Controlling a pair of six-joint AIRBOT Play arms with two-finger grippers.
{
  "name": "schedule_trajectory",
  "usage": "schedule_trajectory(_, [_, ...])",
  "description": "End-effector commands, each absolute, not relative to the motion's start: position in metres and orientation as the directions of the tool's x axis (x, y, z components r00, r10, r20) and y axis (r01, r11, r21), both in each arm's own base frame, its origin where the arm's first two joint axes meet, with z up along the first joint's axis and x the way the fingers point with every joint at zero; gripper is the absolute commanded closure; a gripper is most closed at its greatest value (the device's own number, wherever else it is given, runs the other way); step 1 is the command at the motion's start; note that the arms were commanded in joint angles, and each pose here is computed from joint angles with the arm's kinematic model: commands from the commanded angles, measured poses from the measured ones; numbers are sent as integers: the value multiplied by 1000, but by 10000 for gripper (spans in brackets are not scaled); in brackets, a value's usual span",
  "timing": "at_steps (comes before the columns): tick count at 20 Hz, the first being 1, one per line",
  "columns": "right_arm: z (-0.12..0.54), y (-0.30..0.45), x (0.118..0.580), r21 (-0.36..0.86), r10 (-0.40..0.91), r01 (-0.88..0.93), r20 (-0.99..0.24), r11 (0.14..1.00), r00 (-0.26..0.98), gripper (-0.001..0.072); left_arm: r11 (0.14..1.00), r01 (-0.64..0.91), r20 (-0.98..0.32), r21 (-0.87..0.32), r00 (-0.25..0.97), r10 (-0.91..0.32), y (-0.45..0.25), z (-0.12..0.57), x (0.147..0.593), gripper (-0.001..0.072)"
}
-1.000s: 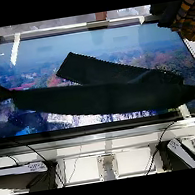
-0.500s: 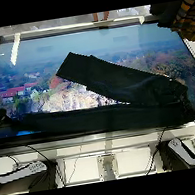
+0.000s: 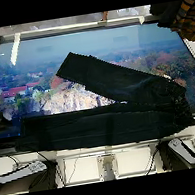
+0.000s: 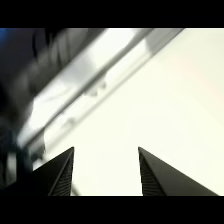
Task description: Fold the clothes and pants, and hang the long-sleeved shirts on hangers.
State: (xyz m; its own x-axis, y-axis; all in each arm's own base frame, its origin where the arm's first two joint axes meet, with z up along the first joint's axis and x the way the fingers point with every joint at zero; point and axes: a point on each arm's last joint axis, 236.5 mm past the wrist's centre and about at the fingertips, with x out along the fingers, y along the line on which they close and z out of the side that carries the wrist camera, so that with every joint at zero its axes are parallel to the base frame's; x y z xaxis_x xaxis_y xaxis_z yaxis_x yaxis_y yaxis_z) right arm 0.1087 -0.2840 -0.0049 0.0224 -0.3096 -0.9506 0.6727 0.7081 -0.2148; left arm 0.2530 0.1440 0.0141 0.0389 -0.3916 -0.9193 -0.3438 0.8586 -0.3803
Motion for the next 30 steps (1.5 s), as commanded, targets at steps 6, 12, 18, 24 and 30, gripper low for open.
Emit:
schedule_trajectory(6, [88,-263,252,315,-213,637,-762,703,611,268,864,151,-723,-480,490,-487,32,77,447,209])
schedule_trajectory(12, [86,-221,287,311,-112,523,-770,793,629,268,819,88,-722,-567,426,-546,-68,-14,550,201])
schedule_trajectory(18, [89,-188,317,297,-60,425,-757,855,650,268,773,-1,-695,-635,438,-570,-63,-45,600,211])
schedule_trajectory(24, [95,-172,336,284,-48,371,-735,884,676,269,836,-48,-767,-547,428,-478,-40,-76,603,211])
schedule_trajectory(30, [95,-170,337,285,-44,367,-735,886,676,270,835,-30,-778,-549,383,-498,-64,-101,600,215])
